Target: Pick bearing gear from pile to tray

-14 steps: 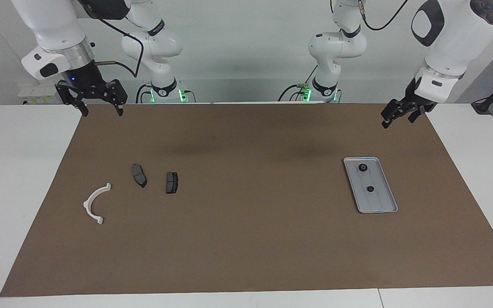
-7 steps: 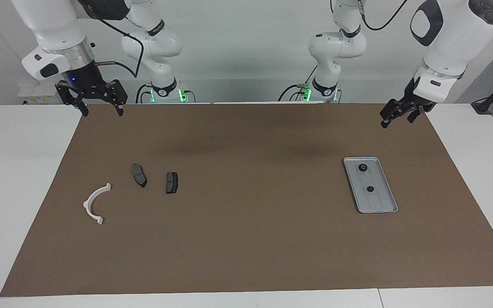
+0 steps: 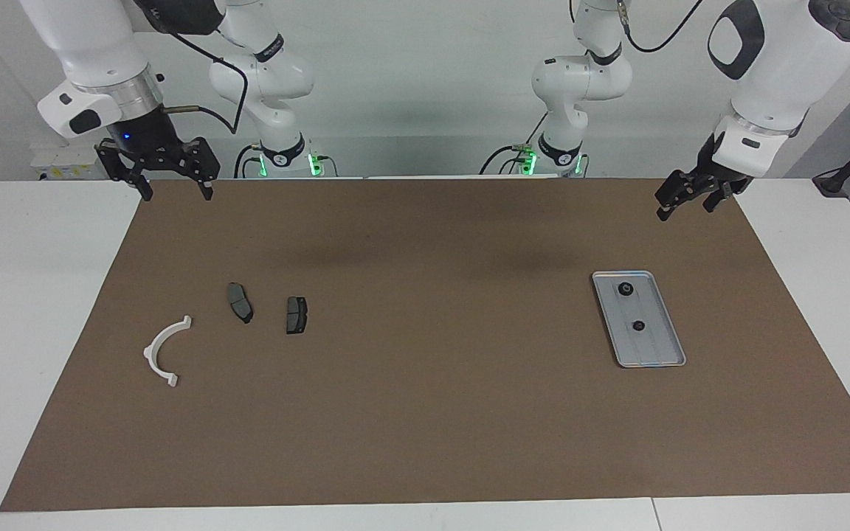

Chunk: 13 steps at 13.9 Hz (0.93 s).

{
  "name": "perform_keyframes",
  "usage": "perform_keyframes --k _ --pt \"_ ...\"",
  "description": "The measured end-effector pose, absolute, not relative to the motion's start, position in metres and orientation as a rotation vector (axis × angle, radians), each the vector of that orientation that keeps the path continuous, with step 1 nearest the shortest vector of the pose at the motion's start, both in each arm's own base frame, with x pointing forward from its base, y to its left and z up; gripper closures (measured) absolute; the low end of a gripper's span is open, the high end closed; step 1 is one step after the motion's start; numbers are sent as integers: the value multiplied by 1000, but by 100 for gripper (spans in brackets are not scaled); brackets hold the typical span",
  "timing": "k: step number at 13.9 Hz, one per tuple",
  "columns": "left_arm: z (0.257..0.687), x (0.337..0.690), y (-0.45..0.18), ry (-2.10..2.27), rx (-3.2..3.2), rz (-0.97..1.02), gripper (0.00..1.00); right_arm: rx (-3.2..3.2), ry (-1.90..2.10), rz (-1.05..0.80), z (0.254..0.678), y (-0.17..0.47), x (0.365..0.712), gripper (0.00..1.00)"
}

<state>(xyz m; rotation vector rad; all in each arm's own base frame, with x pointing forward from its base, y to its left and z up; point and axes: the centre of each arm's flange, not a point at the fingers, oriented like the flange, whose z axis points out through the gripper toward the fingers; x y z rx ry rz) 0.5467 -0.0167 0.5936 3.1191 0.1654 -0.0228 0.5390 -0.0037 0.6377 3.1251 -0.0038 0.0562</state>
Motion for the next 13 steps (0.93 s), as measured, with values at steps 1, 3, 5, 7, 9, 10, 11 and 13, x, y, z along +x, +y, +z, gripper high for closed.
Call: perform_keyframes --k 1,3,5,7,9,10,11,13 --pt "594 547 -16 123 3121 -22 0 3125 -4 56 638 -4 539 0" --pt "594 547 -15 89 3122 -21 0 3125 -4 56 638 -4 539 0" --pt "594 547 -14 82 3122 -17 0 3125 -4 56 638 -4 539 0" --pt "594 548 -13 67 3122 -8 0 3125 -4 56 638 -4 539 0" --pt "594 548 -13 21 3122 -6 0 3125 -4 56 638 -4 539 0" --pt "595 548 -13 -14 3122 -3 0 3125 -4 56 638 -4 539 0" --pt "595 548 -13 -34 3122 1 0 3125 -4 56 638 -4 539 0" --pt "595 549 -12 -43 3122 8 0 3125 -4 56 638 -4 539 0"
